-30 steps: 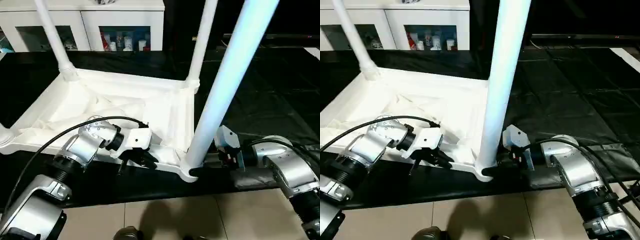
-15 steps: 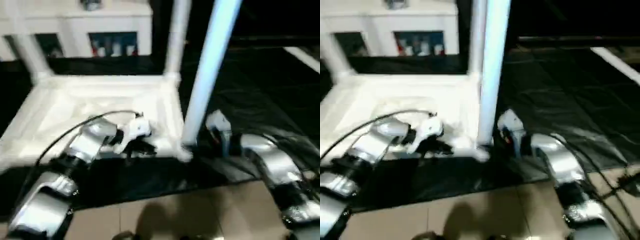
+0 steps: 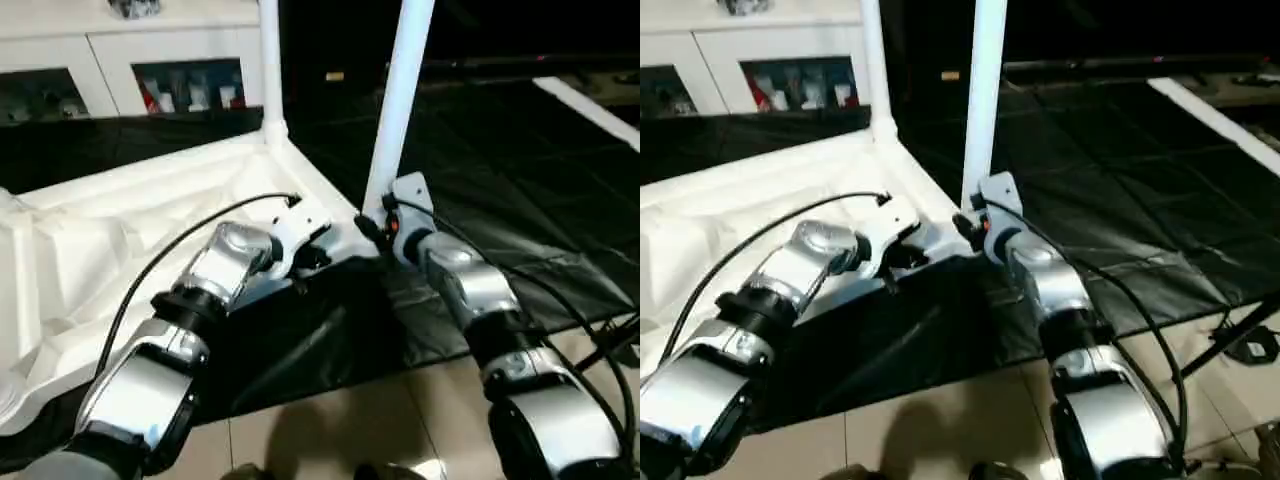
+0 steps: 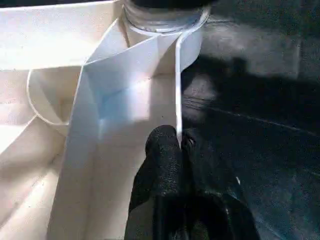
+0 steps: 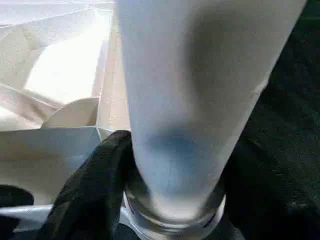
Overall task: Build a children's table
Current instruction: Rotate leg to tighten
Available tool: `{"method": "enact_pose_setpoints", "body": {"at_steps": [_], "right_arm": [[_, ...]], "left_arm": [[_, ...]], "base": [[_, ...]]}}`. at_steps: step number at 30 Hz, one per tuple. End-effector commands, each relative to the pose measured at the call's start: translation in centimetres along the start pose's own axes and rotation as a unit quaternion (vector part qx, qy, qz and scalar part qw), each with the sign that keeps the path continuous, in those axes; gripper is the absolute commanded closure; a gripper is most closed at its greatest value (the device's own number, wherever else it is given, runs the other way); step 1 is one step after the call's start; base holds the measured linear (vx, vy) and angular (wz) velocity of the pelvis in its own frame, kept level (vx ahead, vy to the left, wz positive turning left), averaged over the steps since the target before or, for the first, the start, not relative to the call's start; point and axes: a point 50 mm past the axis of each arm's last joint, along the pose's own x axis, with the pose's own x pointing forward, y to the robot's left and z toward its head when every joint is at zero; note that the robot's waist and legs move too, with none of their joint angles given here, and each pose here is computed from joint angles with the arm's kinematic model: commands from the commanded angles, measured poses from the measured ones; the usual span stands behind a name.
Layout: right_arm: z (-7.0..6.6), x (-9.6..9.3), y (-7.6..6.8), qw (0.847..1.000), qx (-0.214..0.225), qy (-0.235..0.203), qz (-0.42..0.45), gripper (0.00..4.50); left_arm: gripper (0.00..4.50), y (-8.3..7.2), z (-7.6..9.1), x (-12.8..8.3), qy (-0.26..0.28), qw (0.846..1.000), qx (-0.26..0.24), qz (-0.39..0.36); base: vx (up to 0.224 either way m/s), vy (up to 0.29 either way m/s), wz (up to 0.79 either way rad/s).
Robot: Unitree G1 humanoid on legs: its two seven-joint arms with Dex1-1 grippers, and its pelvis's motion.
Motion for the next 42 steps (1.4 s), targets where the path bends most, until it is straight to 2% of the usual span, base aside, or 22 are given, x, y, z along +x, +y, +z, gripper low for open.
{"method": "enact_pose_setpoints", "body": {"at_steps": [1,3,10,12,14,15,17,18,24,27,28,30,32,33,37,38,39,41,42], "right_arm": [[-2.7,-0.1,0.0,0.998,0.025,0.053,-0.003,1.46],[-2.5,-0.5,-0.8,0.999,0.012,0.041,-0.001,1.19],[-1.9,-2.6,-2.4,0.998,-0.024,0.01,0.054,0.64],[-1.4,-4.3,-3.4,0.995,-0.038,-0.009,0.094,0.34],[-1.3,-4.7,-3.6,0.994,-0.04,-0.012,0.104,0.29],[-1.1,-6.2,-4.2,0.989,-0.052,-0.023,0.139,0.29],[-1.0,-7.6,-4.4,0.983,-0.062,-0.026,0.169,0.06],[-1.0,-8.6,-4.4,0.979,-0.071,-0.026,0.191,0.06],[-1.1,-10.2,-3.9,0.973,-0.078,-0.026,0.218,0.06],[-1.3,-11.2,-3.2,0.971,-0.074,-0.026,0.224,0.06],[-1.4,-11.2,-3.2,0.972,-0.07,-0.021,0.224,0.0],[-1.7,-11.4,-3.2,0.974,-0.057,-0.007,0.217,0.0],[-1.9,-11.7,-3.1,0.976,-0.036,-0.003,0.215,0.0],[-2.0,-11.9,-2.9,0.976,-0.005,-0.004,0.218,0.0],[-2.2,-12.2,-2.8,0.98,-0.01,-0.005,0.201,0.0],[-2.0,-12.2,-2.8,0.983,-0.02,-0.023,0.18,0.0],[-1.8,-12.2,-2.7,0.986,-0.023,-0.035,0.162,0.0],[-1.3,-12.0,-2.4,0.99,-0.021,-0.06,0.127,0.0],[-1.2,-12.0,-2.4,0.991,-0.015,-0.063,0.117,0.0]], "left_arm": [[4.5,0.7,3.4,-0.8,-0.055,0.998,0.038,0.02],[4.5,0.8,2.9,-0.9,-0.051,0.998,0.039,0.018],[4.5,1.0,1.6,-1.3,-0.04,0.998,0.046,0.007],[4.5,1.2,0.8,-1.7,-0.034,0.998,0.056,-0.005],[4.5,1.2,0.6,-1.8,-0.032,0.998,0.059,-0.008],[4.5,1.2,-0.3,-2.3,-0.022,0.997,0.067,-0.024],[4.5,1.3,-1.2,-2.8,-0.014,0.996,0.079,-0.039],[4.5,1.3,-1.8,-3.1,-0.008,0.995,0.085,-0.051],[4.5,1.3,-2.8,-3.9,-0.008,0.99,0.119,-0.076],[4.5,2.4,-2.9,-4.5,0.0,0.986,0.157,-0.055],[4.23,2.5,-2.9,-4.6,0.001,0.986,0.158,-0.056],[3.96,2.7,-2.8,-4.9,0.006,0.985,0.16,-0.064],[3.96,2.7,-2.7,-5.2,0.006,0.985,0.154,-0.079],[3.82,2.7,-2.5,-5.5,-0.002,0.985,0.145,-0.092],[3.48,3.0,-1.9,-5.9,-0.035,0.987,0.132,-0.085],[3.48,3.4,-1.1,-6.3,-0.081,0.989,0.104,-0.067],[3.25,3.8,-0.7,-6.5,-0.107,0.989,0.086,-0.052],[3.15,4.4,-0.1,-7.2,-0.154,0.987,0.038,-0.027],[3.11,4.6,-0.1,-7.4,-0.159,0.987,0.03,-0.018]], "base": [[0.0,0.0,0.0],[0.0,0.0,0.0],[0.0,0.0,0.0],[0.0,0.0,0.0],[0.0,0.0,0.0],[0.0,0.0,0.0],[0.0,0.0,0.0],[0.0,0.0,0.0],[0.0,0.0,0.0],[0.0,0.0,0.0],[0.0,0.0,0.0],[0.0,0.0,0.0],[0.0,0.0,0.0],[0.0,0.0,0.0],[0.0,0.0,0.0],[0.0,0.0,0.0],[0.0,0.0,0.0],[0.0,0.0,0.0],[0.0,0.0,0.0]]}}
